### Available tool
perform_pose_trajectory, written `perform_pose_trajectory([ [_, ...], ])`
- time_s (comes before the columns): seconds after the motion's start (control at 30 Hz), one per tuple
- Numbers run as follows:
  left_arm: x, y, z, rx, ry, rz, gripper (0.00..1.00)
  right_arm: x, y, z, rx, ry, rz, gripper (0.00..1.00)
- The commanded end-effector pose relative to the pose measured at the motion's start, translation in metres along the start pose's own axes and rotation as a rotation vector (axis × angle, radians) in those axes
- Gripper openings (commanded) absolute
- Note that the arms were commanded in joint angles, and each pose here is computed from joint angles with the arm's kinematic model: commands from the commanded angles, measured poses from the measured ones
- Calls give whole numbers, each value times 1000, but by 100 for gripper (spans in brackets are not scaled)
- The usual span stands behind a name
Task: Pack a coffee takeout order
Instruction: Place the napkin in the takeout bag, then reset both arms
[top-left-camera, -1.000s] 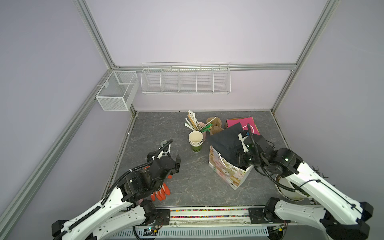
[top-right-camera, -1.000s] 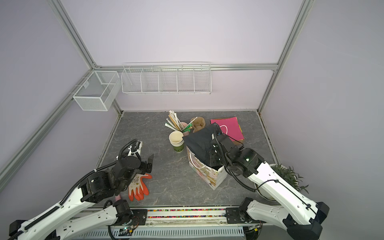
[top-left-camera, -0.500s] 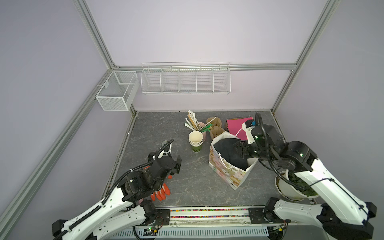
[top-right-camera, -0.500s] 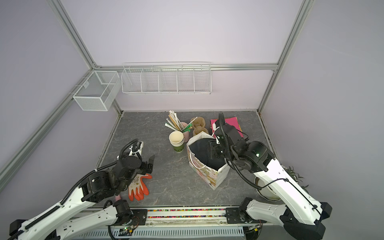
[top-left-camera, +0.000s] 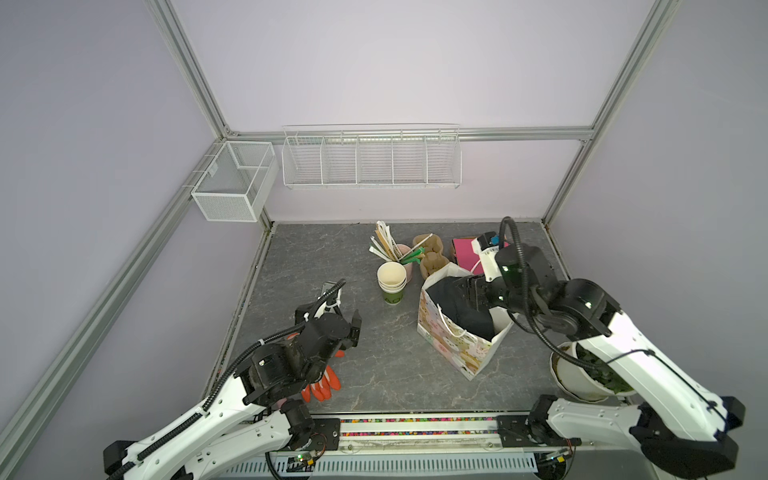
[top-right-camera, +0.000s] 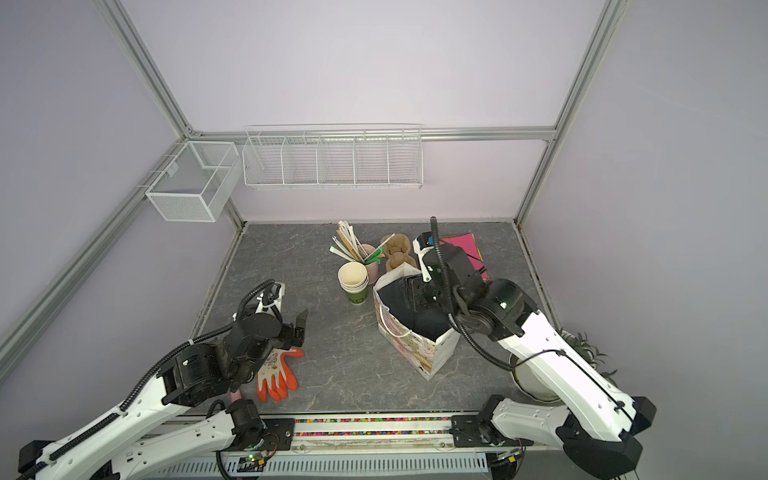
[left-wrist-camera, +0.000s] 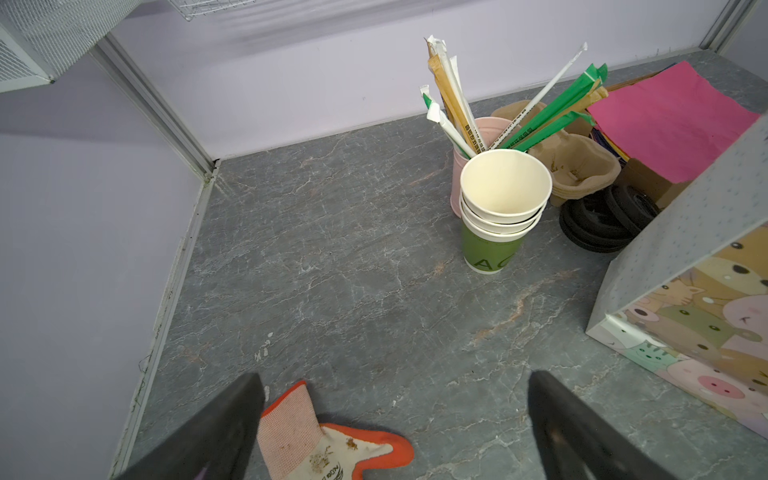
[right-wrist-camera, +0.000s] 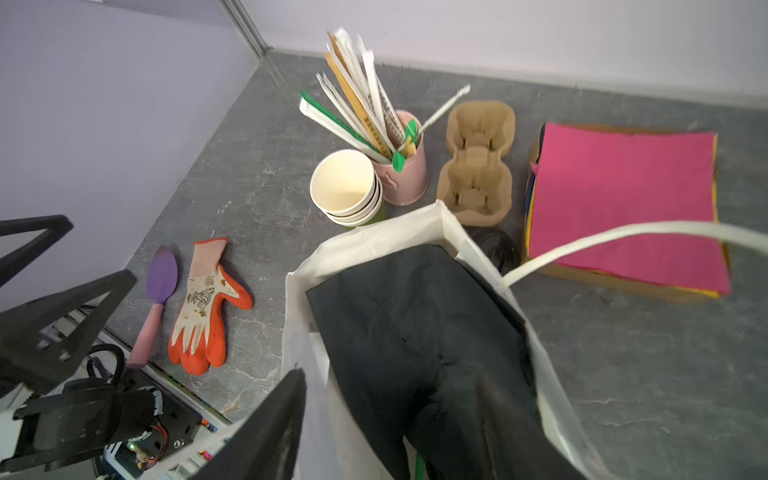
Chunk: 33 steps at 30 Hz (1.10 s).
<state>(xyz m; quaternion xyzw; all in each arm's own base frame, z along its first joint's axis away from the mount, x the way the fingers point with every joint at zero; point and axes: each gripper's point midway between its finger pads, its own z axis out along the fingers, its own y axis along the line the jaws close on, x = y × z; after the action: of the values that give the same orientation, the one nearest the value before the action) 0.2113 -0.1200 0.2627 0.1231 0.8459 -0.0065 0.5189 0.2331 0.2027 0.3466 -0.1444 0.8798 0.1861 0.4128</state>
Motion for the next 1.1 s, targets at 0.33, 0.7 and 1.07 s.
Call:
perform_pose_trajectory([
  [0.33, -5, 40, -2, -223, -66, -151, 99, -48, -93, -95, 349, -389, 55, 89],
  [0.7, 3, 86, 36, -298, -49, -446, 99, -47, -176, -73, 546, -417, 293, 89],
  [1.07, 20, 125, 84, -482, -54, -479, 99, 13, -289, -3, 721, -315, 516, 89],
])
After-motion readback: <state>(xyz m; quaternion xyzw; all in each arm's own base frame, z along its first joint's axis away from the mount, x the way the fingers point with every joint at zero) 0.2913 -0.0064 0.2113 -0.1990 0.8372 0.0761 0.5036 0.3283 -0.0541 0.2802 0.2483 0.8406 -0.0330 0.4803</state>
